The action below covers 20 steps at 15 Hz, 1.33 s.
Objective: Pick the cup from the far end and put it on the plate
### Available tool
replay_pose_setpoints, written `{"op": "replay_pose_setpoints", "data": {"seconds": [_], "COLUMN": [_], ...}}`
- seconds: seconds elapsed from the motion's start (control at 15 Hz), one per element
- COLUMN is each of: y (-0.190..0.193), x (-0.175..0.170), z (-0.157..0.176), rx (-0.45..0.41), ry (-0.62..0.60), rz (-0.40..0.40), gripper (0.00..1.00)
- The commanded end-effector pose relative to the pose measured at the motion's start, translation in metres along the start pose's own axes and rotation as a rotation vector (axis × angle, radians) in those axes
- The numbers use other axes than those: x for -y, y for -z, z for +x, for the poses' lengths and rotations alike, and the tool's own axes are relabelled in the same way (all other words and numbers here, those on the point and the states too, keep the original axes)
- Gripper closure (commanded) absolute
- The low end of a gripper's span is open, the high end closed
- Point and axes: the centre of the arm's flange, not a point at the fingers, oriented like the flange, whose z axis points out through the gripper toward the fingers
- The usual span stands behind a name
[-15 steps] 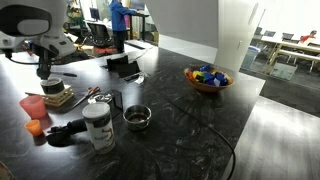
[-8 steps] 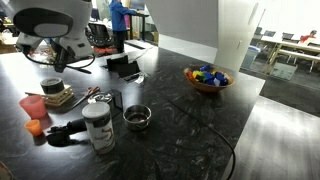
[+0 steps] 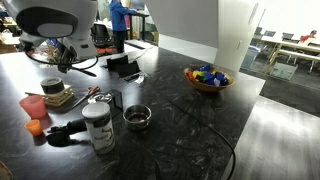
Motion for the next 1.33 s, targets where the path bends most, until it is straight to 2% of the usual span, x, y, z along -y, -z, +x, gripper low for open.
{"op": "replay_pose_setpoints", "data": {"seconds": [0.0,0.2,0.27,0.33,0.87,1.0,1.27], "y": [0.000,0.000,0.000,0.002,0.057,0.069,0.079], "x": [0.000,0.000,0.000,-0.002,-0.015,-0.016,-0.028], "z": [0.000,0.000,0.000,0.001,0.030,0.044,0.072], "rx": [0.000,0.000,0.000,0.071,0.397,0.450,0.469], "ry": [-0.001,-0.001,-0.001,-0.045,-0.303,-0.391,-0.586], "rz": [0.000,0.000,0.000,0.029,0.191,0.242,0.309], "gripper": [0.54,0.54,0.79,0.79,0.79,0.79,0.79]}}
